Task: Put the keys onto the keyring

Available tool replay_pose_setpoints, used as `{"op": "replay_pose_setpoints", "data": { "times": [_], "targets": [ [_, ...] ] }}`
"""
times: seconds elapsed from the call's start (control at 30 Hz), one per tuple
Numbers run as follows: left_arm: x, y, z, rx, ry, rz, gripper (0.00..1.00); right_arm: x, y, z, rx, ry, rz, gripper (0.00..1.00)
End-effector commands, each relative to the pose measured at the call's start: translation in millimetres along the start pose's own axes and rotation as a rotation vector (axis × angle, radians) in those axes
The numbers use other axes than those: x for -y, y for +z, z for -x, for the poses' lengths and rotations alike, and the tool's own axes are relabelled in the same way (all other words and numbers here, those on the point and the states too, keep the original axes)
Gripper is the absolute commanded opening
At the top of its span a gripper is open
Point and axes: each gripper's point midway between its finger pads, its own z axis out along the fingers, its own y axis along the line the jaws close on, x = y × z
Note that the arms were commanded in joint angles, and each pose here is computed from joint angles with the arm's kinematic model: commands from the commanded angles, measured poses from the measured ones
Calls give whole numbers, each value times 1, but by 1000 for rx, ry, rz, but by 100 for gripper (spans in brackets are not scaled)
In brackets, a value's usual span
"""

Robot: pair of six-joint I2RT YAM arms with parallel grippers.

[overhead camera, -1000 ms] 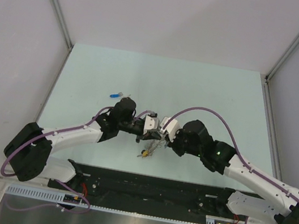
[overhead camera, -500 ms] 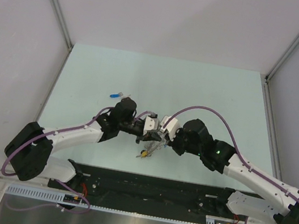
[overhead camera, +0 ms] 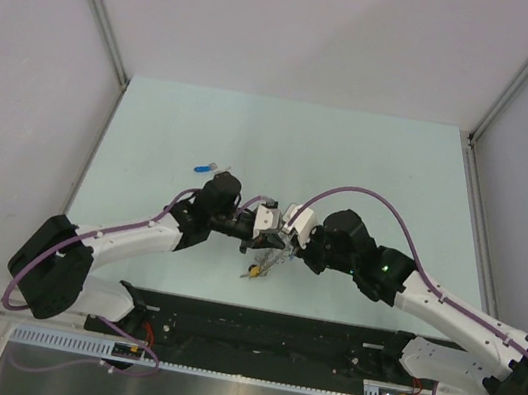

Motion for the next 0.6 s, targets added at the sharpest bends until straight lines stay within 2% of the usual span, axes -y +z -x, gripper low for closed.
{"op": "replay_pose_setpoints", "data": {
  "times": [0.0, 0.57],
  "targets": [
    [-4, 1, 20, 44, 70, -7, 0, 4, -7, 22, 59, -4, -11, 0],
    [-6, 0, 21, 47, 72, 10, 0, 2, -6, 22, 59, 5, -1, 0]
  ]
}}
